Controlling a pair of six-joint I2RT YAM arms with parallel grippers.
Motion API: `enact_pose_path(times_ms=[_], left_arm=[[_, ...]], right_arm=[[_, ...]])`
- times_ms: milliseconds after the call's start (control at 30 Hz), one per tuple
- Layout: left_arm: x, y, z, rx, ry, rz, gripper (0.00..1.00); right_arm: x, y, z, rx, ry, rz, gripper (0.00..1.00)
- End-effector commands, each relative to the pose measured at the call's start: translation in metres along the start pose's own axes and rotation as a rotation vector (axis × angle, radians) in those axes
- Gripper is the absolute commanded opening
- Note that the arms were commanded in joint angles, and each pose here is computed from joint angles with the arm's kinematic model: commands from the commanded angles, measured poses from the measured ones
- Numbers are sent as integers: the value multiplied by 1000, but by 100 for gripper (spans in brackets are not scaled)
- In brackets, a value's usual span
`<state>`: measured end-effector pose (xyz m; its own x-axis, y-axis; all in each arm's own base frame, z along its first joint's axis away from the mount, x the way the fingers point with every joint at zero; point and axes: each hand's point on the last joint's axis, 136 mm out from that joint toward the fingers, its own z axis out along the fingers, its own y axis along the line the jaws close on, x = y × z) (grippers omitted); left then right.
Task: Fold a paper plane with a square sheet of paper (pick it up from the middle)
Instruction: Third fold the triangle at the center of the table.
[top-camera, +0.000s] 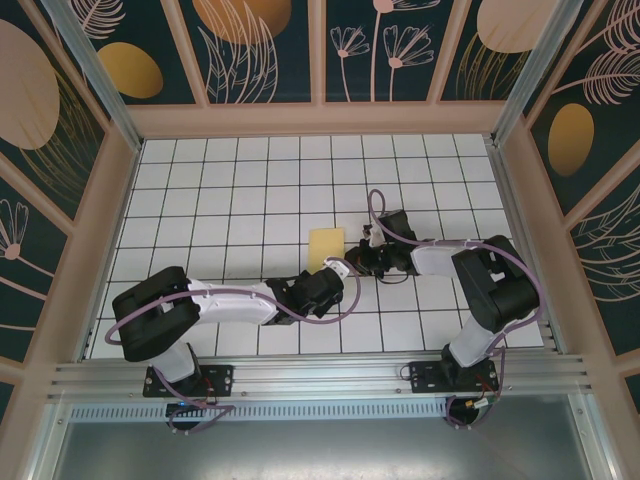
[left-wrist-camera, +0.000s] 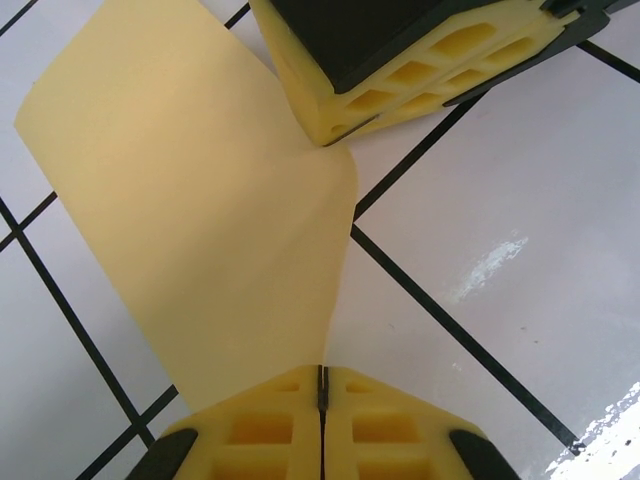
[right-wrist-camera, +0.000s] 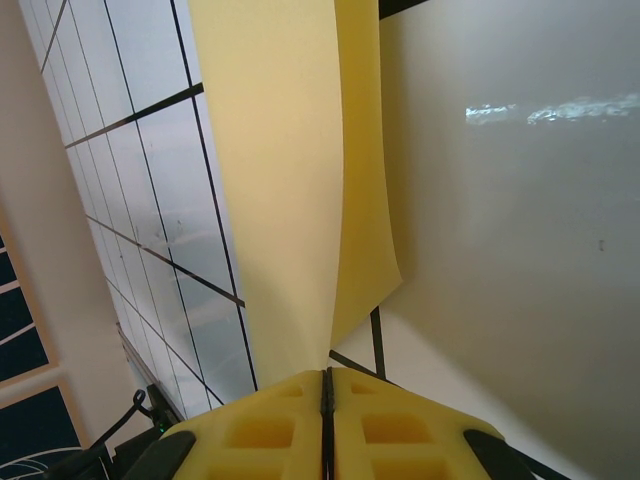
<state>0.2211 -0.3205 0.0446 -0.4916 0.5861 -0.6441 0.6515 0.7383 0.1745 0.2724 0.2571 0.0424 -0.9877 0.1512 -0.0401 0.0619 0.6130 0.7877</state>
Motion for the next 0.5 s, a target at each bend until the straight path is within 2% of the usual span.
enact_pose_path(times_ms=[0,33,300,467], left_arm=[[-8,0,-2,0,-25,-11,2],[-7,-1,-2,4,-23,-10,0],[-13,-2,-2,12,-40,-24,0],[-15,-9,-5,62,-52,-33,0]], right_arm=[[-6,3,0,-1,-4,-6,11],[-6,4,0,-1,-5,-6,12],[-6,5,-1,-1,-6,-13,12],[-8,6,-6,9,-23,-26,18]])
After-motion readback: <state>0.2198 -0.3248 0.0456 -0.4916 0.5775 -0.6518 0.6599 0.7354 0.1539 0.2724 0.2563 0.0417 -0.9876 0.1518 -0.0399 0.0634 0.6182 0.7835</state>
